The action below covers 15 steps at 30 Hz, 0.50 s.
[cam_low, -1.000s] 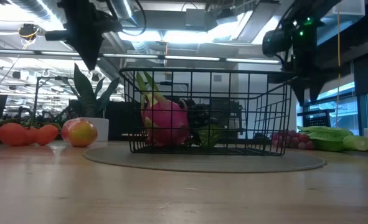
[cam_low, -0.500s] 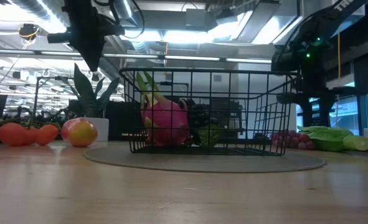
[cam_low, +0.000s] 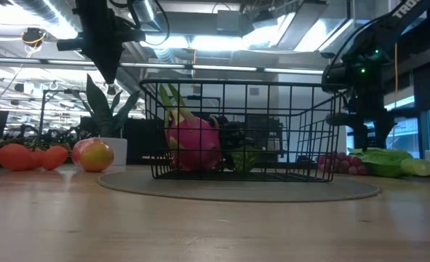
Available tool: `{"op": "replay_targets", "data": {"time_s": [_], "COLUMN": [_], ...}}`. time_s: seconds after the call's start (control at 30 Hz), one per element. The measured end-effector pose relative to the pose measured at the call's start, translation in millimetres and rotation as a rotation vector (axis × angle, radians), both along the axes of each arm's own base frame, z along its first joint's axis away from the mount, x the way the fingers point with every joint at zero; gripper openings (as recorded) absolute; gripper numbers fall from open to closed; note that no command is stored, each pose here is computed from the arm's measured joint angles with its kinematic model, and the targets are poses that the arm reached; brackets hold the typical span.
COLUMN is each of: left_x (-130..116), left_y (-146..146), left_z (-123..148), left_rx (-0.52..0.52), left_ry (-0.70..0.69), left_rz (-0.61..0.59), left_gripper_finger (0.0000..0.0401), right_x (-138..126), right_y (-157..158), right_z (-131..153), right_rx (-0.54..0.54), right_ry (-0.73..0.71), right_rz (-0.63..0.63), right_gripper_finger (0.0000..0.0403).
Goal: Build produce basket
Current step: Put the green leaf lettuce into the black wire basket
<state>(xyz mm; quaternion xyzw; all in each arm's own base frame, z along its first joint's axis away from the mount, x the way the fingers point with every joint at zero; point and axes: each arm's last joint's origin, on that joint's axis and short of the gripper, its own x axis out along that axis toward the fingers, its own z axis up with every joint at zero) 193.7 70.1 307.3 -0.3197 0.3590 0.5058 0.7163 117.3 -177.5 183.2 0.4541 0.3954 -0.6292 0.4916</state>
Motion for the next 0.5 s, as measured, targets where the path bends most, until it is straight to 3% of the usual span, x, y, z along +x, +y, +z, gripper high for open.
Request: {"op": "replay_targets", "data": {"time_s": [0.3, 0.5], "left_x": [0, 0], "left_y": [0, 0], "left_z": [0, 0], "left_rx": [0.000, 0.000], "left_ry": [0.001, 0.001], "left_rz": [0.000, 0.000], "left_gripper_finger": [0.0000, 0.0000], "right_x": [2, 4], "right_y": [-6, -7], "right_z": [-11, -11], "right_rx": [0.082, 0.081], "right_ry": [-0.037, -0.042], "right_rz": [0.062, 0.142], "right_gripper_finger": [0.0113, 0.0020]}}
